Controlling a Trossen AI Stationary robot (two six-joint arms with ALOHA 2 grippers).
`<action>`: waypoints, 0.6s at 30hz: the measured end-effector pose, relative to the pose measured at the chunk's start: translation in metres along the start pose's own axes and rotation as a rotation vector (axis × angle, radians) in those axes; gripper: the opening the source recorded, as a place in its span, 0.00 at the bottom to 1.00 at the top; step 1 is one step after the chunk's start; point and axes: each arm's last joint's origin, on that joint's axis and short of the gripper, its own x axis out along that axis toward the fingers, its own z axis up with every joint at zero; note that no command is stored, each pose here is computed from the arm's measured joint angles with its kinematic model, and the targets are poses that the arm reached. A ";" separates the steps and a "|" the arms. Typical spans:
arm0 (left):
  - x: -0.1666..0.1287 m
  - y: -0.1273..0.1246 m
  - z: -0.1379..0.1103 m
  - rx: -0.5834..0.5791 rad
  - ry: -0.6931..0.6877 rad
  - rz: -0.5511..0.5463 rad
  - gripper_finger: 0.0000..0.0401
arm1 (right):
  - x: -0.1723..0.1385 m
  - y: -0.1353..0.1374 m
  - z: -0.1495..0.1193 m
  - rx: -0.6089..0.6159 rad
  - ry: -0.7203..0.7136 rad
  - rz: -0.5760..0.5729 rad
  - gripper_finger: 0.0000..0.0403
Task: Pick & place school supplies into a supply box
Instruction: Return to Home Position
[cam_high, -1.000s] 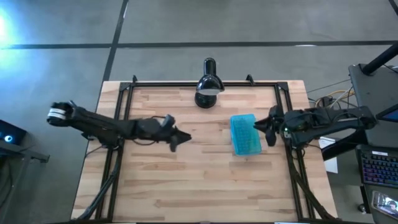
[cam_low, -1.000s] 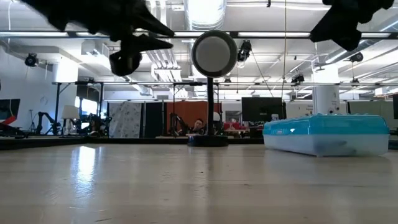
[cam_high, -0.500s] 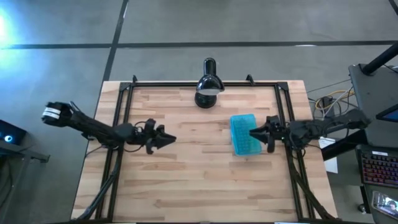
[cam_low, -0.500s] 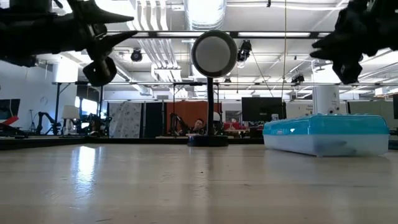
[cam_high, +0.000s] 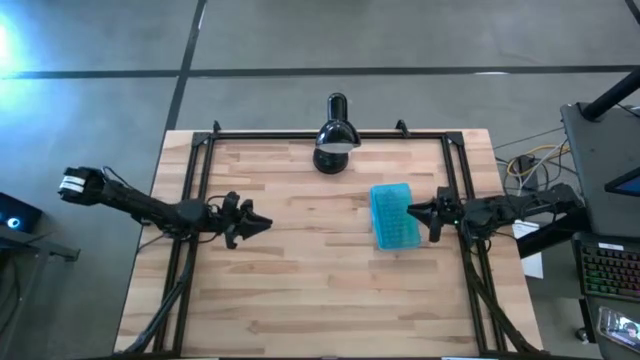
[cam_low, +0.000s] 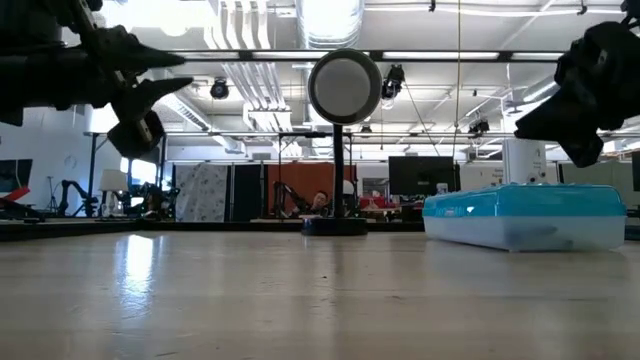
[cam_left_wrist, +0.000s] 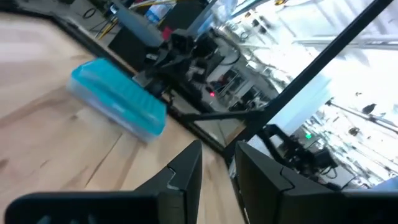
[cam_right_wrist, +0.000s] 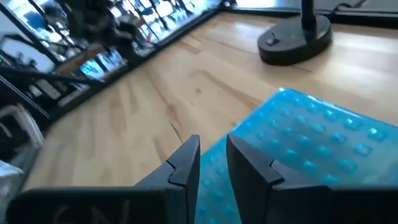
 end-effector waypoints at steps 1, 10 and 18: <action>0.000 0.001 -0.001 0.001 0.012 0.012 0.20 | 0.000 0.001 0.001 0.013 -0.009 0.010 0.18; 0.000 0.008 -0.009 0.012 0.085 0.083 0.20 | 0.001 0.000 0.000 0.030 -0.006 0.007 0.20; -0.009 0.007 -0.006 0.015 0.109 0.104 0.20 | 0.000 -0.001 0.001 0.058 -0.051 0.027 0.18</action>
